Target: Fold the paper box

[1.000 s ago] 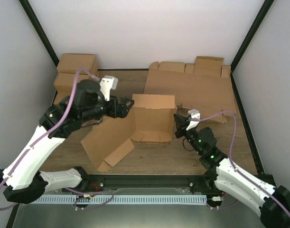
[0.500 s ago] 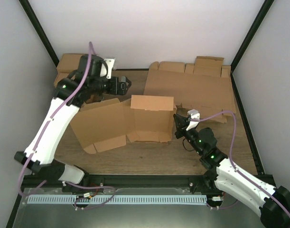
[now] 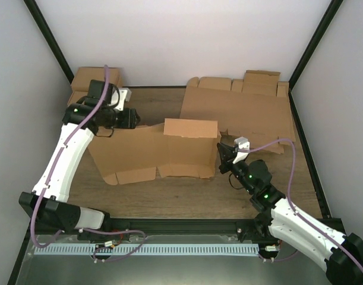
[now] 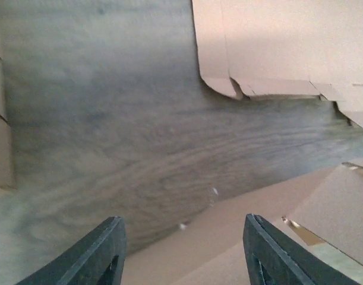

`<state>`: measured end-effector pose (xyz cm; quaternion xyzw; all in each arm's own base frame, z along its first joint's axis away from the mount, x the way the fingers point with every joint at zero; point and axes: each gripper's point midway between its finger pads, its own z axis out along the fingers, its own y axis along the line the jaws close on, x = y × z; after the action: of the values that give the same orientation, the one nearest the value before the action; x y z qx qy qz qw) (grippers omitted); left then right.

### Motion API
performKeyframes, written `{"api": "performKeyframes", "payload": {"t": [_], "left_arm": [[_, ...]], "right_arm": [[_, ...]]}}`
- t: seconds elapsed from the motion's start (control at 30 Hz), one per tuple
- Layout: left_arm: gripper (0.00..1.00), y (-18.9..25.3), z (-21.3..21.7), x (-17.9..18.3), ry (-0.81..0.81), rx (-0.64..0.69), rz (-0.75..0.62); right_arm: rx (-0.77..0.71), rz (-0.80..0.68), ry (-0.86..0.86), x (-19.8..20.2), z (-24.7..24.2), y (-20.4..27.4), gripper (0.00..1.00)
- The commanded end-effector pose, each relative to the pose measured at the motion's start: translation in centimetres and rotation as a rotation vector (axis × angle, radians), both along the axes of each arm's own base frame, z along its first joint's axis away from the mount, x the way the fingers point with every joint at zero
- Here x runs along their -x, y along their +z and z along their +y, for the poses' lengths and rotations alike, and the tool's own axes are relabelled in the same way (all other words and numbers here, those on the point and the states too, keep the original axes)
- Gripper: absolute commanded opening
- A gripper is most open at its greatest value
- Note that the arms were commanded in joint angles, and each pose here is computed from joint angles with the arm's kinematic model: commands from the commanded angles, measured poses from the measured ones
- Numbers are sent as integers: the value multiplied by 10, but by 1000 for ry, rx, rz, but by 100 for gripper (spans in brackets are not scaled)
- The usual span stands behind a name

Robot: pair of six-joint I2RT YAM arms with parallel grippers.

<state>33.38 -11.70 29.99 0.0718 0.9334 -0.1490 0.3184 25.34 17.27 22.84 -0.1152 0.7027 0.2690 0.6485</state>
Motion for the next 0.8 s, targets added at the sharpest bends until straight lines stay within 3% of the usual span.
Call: {"api": "performKeyframes", "payload": {"t": [0.0,0.1,0.2,0.43,0.77], "left_arm": [[48,-23,-32,21,-131,152,107],[29,-21,-57,39,-210,322,150],[24,-20,-70,48,-231,423,169],[32,-19,-87,62,-274,570,234],[49,-1,-94,61,-65,820,229]], "right_arm": [[10,-21,24,3,5,12,3],[6,-22,32,3,7,13,3],[2,-16,46,4,9,12,3],[-17,0,83,6,15,11,4],[-40,3,116,10,20,17,5]]}}
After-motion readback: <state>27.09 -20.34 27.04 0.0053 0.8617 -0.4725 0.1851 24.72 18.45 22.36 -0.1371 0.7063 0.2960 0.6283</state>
